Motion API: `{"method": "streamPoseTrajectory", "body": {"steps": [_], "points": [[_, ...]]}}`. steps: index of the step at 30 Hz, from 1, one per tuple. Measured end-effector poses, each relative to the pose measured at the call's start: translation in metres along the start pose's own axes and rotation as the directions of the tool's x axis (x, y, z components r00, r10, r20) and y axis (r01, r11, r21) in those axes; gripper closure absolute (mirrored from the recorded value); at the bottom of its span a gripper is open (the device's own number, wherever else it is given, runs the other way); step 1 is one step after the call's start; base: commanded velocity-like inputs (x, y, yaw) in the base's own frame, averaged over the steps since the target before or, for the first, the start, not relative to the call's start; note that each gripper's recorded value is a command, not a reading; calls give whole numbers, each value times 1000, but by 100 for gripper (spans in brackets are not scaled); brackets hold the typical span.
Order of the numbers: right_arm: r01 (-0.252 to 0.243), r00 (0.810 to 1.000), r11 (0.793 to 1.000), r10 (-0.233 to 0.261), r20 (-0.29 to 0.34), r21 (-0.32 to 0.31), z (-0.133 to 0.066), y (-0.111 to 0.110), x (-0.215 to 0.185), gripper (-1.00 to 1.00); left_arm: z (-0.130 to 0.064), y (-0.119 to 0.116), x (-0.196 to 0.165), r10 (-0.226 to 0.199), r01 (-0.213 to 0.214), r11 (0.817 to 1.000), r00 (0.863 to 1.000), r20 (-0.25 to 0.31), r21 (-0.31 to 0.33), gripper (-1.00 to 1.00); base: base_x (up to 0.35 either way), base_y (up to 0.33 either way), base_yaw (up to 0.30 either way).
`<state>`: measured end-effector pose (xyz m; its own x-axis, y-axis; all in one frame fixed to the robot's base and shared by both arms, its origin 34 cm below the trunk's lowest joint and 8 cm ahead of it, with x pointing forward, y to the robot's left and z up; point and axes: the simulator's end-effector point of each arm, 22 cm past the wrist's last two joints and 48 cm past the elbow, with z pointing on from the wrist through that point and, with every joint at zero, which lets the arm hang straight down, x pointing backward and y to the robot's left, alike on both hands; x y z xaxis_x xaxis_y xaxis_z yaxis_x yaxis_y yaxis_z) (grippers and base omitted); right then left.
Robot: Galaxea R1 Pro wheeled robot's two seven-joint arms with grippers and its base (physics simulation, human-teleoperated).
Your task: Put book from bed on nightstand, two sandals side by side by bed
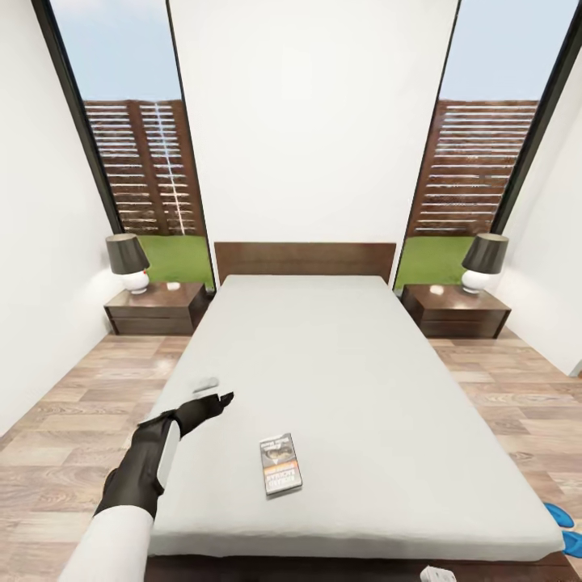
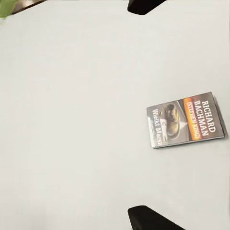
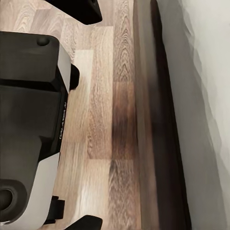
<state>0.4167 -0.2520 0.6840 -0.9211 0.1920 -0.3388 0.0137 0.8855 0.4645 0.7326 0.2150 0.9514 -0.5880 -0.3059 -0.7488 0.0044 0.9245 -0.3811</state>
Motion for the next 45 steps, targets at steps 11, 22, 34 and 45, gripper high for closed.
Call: {"method": "streamPoseTrajectory", "body": {"steps": [11,22,34,45], "points": [[-8,1000,1000,8,-17,4,2,-3,7,-100,29,11,45,-20,30,986,998,62,-164,-100,0,0,0],[-16,999,1000,17,-33,12,2,-9,13,-100,36,9,61,-10,14,987,1000,28,-161,-100,0,0,0],[-31,998,999,31,-49,17,3,-13,21,-100,39,5,90,-40,26,989,995,-96,-146,-100,0,0,4],[-37,997,999,39,-65,21,5,-15,28,-100,43,-15,99,-47,41,998,989,-139,-43,-100,0,0,47]]}}
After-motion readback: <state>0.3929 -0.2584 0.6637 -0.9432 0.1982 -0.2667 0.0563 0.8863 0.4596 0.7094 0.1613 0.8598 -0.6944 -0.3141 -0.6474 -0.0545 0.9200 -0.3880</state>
